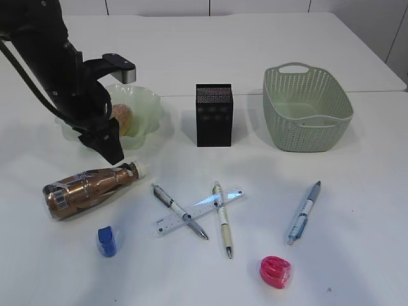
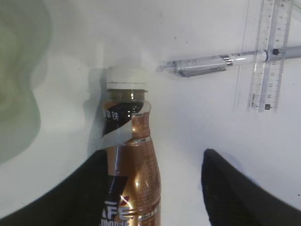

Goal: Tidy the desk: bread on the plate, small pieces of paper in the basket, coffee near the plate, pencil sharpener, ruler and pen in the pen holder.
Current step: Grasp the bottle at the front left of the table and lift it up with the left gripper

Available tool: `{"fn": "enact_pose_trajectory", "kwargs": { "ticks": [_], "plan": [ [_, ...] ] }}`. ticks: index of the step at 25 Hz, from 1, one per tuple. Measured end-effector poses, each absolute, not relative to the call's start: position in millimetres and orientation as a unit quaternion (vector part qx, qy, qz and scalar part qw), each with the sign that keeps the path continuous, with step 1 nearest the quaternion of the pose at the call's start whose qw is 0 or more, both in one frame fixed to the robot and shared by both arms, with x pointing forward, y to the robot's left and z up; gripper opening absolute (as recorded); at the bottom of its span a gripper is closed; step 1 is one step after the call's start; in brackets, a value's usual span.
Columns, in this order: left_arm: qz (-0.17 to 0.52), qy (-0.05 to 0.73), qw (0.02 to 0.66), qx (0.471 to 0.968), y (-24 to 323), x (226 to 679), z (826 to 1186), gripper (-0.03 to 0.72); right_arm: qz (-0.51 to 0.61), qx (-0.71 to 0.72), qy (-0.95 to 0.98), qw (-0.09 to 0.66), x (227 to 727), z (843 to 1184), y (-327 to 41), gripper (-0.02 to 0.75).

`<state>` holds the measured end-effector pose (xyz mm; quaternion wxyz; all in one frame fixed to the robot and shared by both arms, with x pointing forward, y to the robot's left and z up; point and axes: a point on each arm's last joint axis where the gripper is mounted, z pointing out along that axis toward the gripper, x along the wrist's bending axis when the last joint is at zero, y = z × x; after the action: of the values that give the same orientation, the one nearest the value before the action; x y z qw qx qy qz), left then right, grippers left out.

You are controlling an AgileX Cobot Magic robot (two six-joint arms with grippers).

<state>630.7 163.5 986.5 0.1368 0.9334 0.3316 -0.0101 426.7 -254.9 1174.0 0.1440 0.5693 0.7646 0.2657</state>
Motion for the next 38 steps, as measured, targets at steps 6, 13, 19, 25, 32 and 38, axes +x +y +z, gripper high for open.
{"fn": "enact_pose_trajectory", "kwargs": {
  "ticks": [6, 13, 19, 25, 32, 38],
  "plan": [
    [-0.013, 0.331, 0.131, 0.934, 163.9, 631.4, 982.6, 0.518, 0.266, 0.569, 0.765, 0.144, 426.7, 1174.0, -254.9, 0.493],
    [-0.027, 0.33, 0.108, 0.937, 164.7, 635.1, 962.2, 0.544, 0.266, 0.569, 0.764, 0.144, 426.8, 1174.1, -254.9, 0.493],
    [-0.017, 0.329, 0.108, 0.938, 164.9, 638.1, 959.3, 0.545, 0.268, 0.569, 0.764, 0.143, 426.7, 1174.2, -254.5, 0.493],
    [-0.024, 0.33, 0.097, 0.939, 164.7, 641.9, 941.7, 0.545, 0.268, 0.569, 0.764, 0.143, 426.7, 1174.2, -254.5, 0.493],
    [-0.029, 0.332, 0.09, 0.939, 164.4, 644.6, 927.9, 0.545, 0.268, 0.57, 0.763, 0.142, 426.7, 1174.2, -254.5, 0.493],
    [-0.016, 0.331, 0.093, 0.939, 164.5, 647.6, 925.5, 0.545, 0.268, 0.57, 0.763, 0.142, 426.7, 1174.2, -254.5, 0.493]
  ]
}}
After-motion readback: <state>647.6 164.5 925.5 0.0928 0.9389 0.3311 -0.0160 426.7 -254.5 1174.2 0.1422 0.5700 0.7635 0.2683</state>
